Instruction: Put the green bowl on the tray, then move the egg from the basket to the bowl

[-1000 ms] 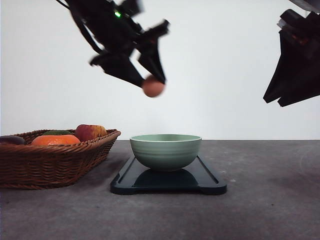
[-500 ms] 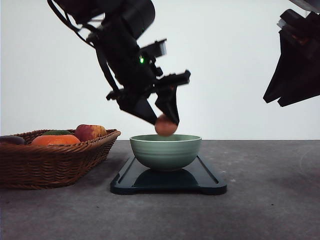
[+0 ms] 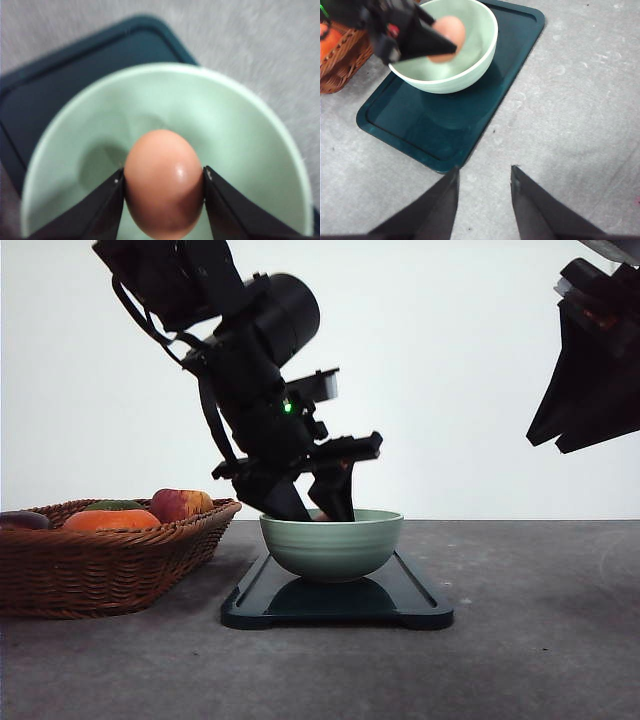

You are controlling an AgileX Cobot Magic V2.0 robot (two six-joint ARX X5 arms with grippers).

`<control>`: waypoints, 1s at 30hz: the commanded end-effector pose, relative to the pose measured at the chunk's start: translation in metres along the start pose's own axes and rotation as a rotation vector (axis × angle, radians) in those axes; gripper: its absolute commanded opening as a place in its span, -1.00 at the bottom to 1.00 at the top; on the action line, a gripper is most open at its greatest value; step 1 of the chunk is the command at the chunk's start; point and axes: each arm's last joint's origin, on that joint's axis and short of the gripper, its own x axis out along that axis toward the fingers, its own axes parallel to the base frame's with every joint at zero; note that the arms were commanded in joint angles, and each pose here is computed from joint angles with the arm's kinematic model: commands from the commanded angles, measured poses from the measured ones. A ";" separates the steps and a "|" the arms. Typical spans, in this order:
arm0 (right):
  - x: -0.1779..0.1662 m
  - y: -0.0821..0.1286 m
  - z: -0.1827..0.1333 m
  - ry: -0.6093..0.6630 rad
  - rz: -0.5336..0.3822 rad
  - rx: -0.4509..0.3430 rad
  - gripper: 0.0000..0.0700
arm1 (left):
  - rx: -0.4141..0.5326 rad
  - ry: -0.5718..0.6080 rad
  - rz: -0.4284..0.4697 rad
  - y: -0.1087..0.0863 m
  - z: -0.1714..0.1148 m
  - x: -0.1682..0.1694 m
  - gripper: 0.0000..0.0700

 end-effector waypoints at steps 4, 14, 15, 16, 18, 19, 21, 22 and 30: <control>0.001 0.000 0.001 0.002 0.001 0.010 -0.43 | 0.018 -0.017 -0.006 -0.004 0.004 0.005 -0.35; 0.001 0.001 0.001 0.002 0.004 0.013 -0.43 | 0.018 -0.031 -0.009 -0.005 0.005 0.005 -0.35; 0.001 0.001 0.001 0.002 0.004 0.013 -0.43 | 0.018 -0.031 -0.009 -0.005 0.005 0.005 -0.35; 0.001 0.001 0.001 0.002 0.004 0.013 -0.43 | 0.018 -0.031 -0.009 -0.005 0.005 0.005 -0.35; 0.001 0.001 0.001 0.002 0.004 0.013 -0.43 | 0.018 -0.030 -0.009 -0.004 0.005 0.005 -0.35; 0.001 0.001 0.001 0.002 0.004 0.013 -0.43 | 0.018 -0.029 -0.009 -0.004 0.005 0.005 -0.35; 0.001 0.001 0.001 0.002 0.004 0.013 -0.43 | 0.018 -0.027 -0.008 -0.004 0.004 0.006 -0.35; 0.001 0.001 0.001 0.002 0.004 0.013 -0.43 | 0.018 -0.027 -0.009 -0.005 0.004 0.006 -0.35; 0.001 0.001 0.001 0.002 0.003 0.013 -0.43 | 0.018 -0.024 -0.008 -0.004 0.004 0.007 -0.35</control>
